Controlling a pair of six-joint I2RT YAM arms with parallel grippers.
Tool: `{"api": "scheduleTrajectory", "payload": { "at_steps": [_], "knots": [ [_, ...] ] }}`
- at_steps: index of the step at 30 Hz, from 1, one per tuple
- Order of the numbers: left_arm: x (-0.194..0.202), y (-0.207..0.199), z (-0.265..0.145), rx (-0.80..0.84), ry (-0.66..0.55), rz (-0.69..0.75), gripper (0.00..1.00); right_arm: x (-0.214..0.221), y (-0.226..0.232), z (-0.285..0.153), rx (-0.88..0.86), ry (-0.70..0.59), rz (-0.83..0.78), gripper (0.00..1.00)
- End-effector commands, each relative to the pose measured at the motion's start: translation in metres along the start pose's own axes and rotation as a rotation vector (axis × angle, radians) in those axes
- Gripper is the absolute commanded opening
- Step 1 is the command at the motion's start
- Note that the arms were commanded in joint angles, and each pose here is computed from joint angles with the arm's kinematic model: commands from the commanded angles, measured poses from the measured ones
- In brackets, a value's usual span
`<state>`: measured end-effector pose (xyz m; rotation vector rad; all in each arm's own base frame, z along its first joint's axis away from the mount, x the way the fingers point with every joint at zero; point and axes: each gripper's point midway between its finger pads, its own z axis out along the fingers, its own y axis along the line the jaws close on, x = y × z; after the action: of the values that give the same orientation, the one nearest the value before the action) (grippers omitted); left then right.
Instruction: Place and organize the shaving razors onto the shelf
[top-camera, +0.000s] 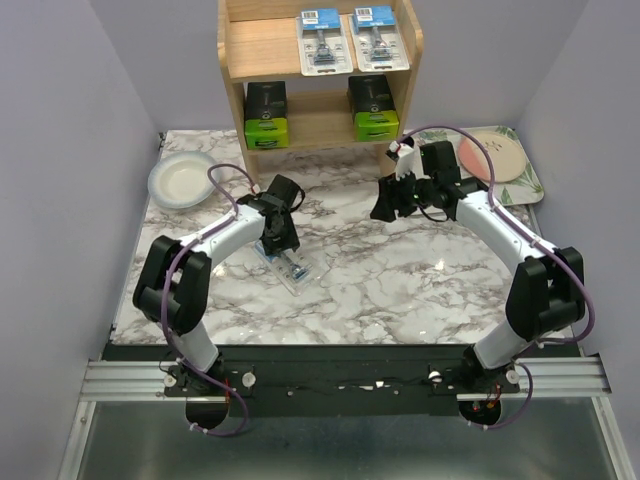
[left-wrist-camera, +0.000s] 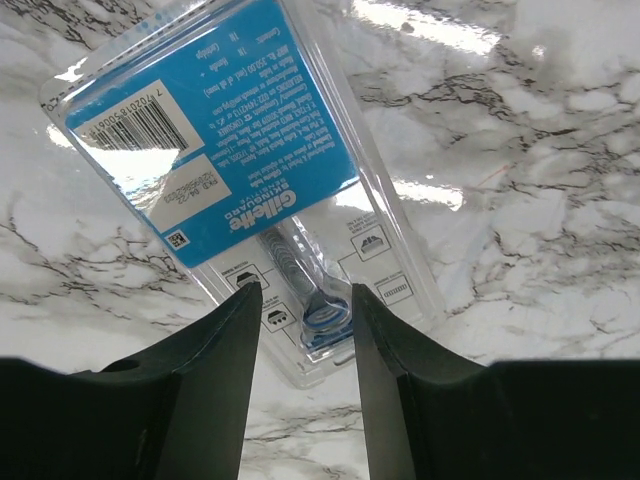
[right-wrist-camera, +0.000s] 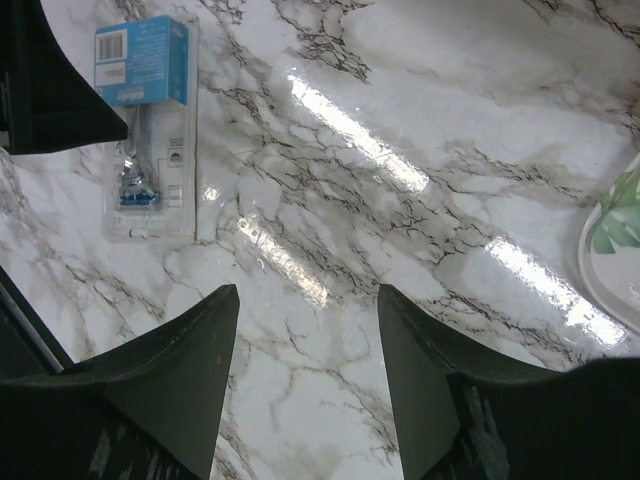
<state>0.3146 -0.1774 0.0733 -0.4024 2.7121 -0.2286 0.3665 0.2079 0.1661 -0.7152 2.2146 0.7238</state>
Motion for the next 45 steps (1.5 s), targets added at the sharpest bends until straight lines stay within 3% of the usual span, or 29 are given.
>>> {"api": "scheduleTrajectory", "payload": {
  "at_steps": [1,10,16,18,22,26,32,37,41,43,44,45],
  "knots": [
    [0.003,0.004,0.016,-0.049,0.025,-0.051,0.49,-0.011,0.002,0.000,-0.009,-0.024,-0.023,0.66],
    [0.009,0.007,0.039,-0.078,0.084,-0.092,0.49,0.000,0.002,0.000,-0.007,-0.013,-0.018,0.66],
    [0.007,0.006,0.047,-0.081,0.084,-0.087,0.38,-0.003,-0.002,0.000,0.010,-0.015,-0.028,0.66],
    [0.003,0.003,0.045,-0.064,0.064,-0.075,0.30,-0.003,-0.002,0.000,0.011,-0.016,-0.028,0.66],
    [-0.011,-0.009,0.024,0.027,0.008,0.011,0.19,-0.009,-0.002,-0.004,0.022,-0.028,-0.043,0.66],
    [-0.014,-0.019,0.001,0.171,-0.038,0.226,0.04,-0.012,-0.001,-0.008,0.026,-0.033,-0.050,0.66],
    [-0.018,-0.028,-0.068,0.344,-0.153,0.508,0.00,-0.022,0.002,-0.025,0.049,-0.051,-0.108,0.66],
    [-0.059,-0.028,-0.148,0.335,-0.403,0.698,0.00,-0.018,0.005,-0.041,0.080,-0.063,-0.148,0.66],
    [-0.140,-0.049,-0.247,0.265,-0.754,0.787,0.00,-0.011,0.009,-0.047,0.080,-0.057,-0.154,0.66],
    [-0.177,-0.059,-0.269,0.207,-0.873,0.790,0.00,-0.010,0.009,-0.048,0.080,-0.055,-0.155,0.66],
    [-0.199,-0.067,-0.307,0.207,-0.979,0.775,0.01,-0.009,0.010,-0.048,0.080,-0.055,-0.155,0.66],
    [-0.214,-0.077,-0.307,0.202,-1.003,0.769,0.01,-0.009,0.010,-0.049,0.080,-0.058,-0.156,0.66]
  ]
}}
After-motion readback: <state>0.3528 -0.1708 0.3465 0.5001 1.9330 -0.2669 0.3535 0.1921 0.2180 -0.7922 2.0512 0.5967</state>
